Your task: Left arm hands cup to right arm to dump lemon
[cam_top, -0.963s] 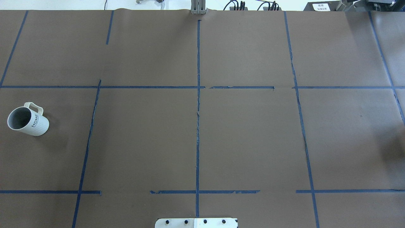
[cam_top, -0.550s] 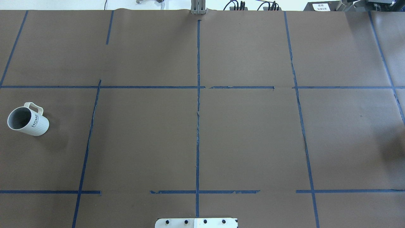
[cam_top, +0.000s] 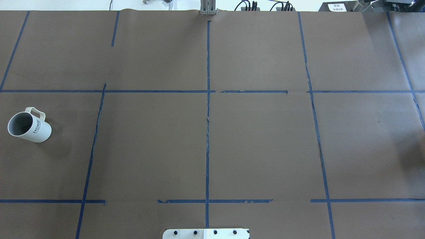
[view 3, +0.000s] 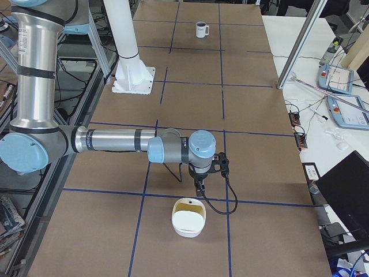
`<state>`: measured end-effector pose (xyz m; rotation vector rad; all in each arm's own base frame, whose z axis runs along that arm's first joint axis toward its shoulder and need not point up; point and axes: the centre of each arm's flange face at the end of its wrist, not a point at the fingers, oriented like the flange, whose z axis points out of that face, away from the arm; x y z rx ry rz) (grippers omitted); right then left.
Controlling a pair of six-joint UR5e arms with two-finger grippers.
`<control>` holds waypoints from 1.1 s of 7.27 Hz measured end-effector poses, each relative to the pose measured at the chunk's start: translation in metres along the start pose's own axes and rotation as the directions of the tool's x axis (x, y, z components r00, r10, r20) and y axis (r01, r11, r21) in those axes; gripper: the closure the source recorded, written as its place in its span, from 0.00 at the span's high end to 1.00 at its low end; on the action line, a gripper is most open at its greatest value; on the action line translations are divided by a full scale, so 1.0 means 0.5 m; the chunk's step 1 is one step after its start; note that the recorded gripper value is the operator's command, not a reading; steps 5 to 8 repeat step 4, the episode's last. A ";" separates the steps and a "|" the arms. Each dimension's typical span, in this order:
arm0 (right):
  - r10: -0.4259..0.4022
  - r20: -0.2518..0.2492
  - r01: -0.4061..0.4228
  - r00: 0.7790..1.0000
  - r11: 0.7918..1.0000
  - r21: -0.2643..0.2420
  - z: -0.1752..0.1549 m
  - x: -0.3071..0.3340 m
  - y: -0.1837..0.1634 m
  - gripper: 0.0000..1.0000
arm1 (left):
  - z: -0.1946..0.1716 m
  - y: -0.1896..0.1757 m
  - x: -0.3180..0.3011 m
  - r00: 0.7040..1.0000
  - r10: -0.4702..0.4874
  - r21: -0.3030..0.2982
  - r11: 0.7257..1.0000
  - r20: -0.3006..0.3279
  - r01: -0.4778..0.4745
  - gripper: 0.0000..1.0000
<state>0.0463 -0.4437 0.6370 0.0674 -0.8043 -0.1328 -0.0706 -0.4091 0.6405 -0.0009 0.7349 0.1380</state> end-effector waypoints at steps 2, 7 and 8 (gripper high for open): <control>0.000 0.001 0.000 1.000 1.000 0.000 0.002 0.002 0.003 1.00 | 0.001 0.000 -0.001 1.000 -0.001 -0.001 1.000 0.000 0.001 1.00; 0.001 0.002 -0.001 1.000 1.000 -0.001 0.003 0.003 0.005 1.00 | 0.002 0.001 -0.002 1.000 -0.003 -0.003 1.000 0.000 0.003 1.00; 0.001 0.002 -0.001 1.000 1.000 -0.001 0.003 0.003 0.005 1.00 | 0.002 0.001 -0.002 1.000 -0.003 -0.003 1.000 0.000 0.003 1.00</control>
